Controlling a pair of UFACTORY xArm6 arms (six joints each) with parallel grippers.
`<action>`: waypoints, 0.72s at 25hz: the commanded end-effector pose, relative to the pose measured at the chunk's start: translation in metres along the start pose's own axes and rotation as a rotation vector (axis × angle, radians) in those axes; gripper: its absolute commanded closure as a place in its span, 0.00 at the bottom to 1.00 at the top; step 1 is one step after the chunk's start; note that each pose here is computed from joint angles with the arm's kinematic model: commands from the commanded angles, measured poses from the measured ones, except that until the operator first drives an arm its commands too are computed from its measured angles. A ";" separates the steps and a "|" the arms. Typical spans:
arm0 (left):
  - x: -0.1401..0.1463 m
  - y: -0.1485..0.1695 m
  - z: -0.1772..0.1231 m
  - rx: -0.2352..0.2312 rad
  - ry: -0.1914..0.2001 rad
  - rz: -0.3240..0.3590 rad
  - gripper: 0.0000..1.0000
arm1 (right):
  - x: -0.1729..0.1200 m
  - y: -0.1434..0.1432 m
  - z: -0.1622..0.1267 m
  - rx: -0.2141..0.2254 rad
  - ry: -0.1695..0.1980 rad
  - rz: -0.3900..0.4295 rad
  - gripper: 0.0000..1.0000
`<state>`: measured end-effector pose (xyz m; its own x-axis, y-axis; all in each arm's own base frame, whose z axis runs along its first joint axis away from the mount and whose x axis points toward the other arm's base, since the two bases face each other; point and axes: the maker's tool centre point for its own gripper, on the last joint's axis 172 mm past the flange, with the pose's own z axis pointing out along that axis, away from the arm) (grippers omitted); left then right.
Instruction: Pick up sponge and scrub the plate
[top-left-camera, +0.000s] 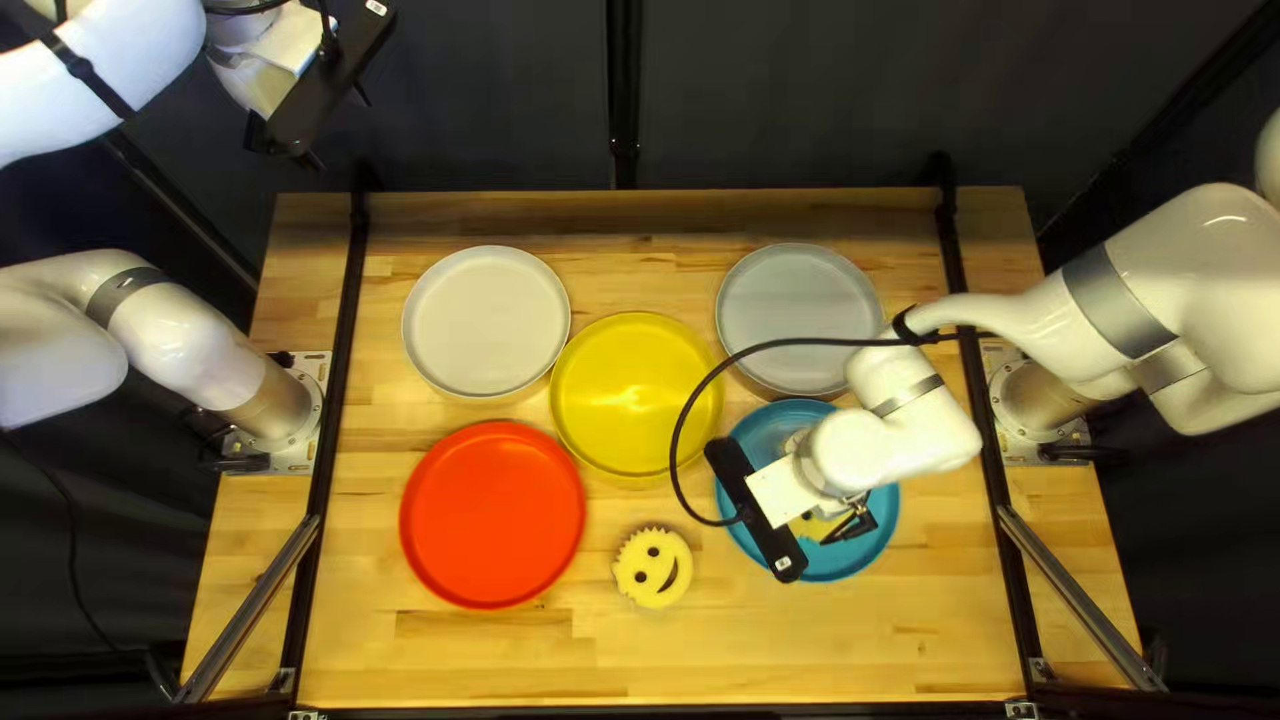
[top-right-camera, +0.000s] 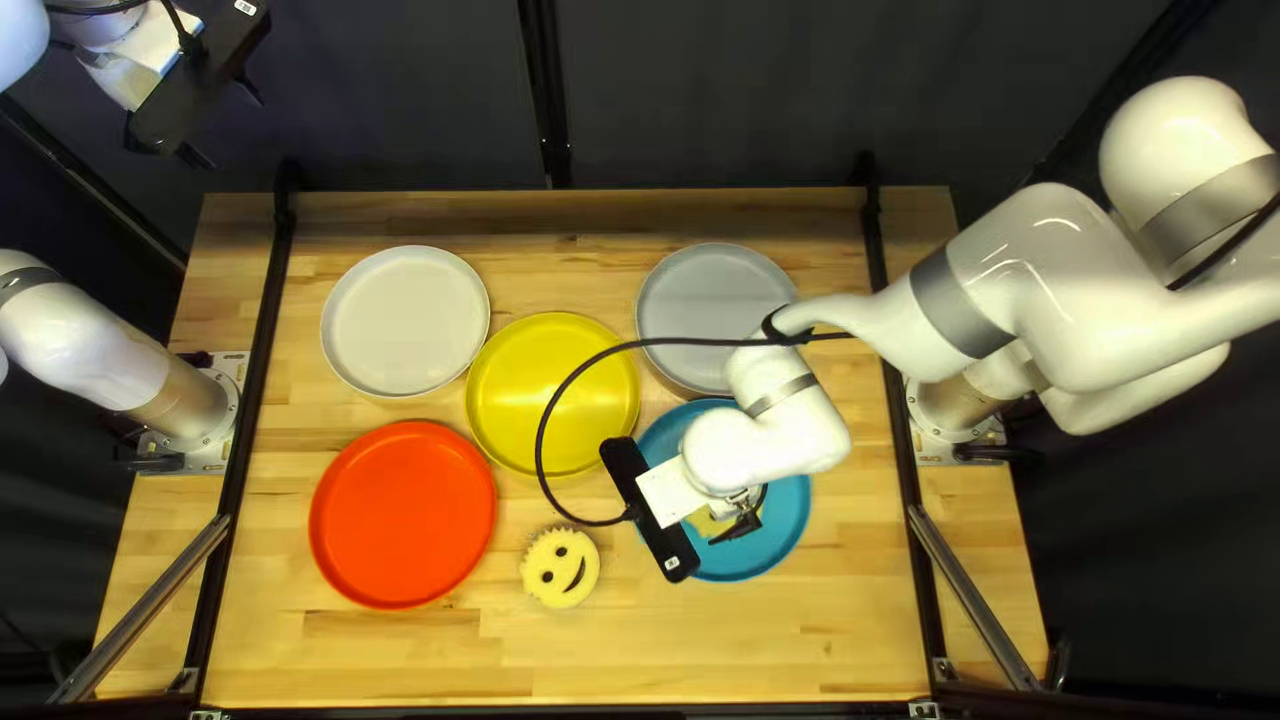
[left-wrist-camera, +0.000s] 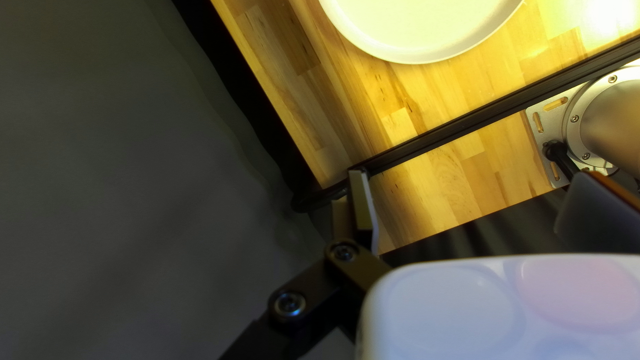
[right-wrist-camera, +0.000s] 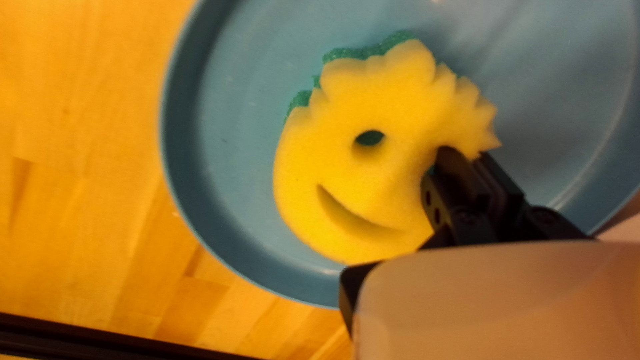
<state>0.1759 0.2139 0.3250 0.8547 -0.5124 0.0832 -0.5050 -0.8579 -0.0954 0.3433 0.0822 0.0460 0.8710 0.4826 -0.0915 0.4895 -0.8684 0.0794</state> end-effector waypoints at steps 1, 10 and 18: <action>0.000 0.000 0.000 0.000 0.000 0.000 0.00 | -0.009 0.022 -0.002 -0.015 0.028 -0.017 1.00; 0.000 0.000 0.000 0.000 0.000 0.000 0.00 | -0.014 0.008 -0.007 -0.030 0.033 -0.039 1.00; 0.000 0.000 0.000 0.000 0.000 0.000 0.00 | -0.005 -0.022 -0.009 0.058 0.006 -0.041 1.00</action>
<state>0.1759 0.2139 0.3250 0.8547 -0.5124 0.0832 -0.5050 -0.8579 -0.0954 0.3271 0.0942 0.0539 0.8524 0.5169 -0.0788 0.5215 -0.8514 0.0558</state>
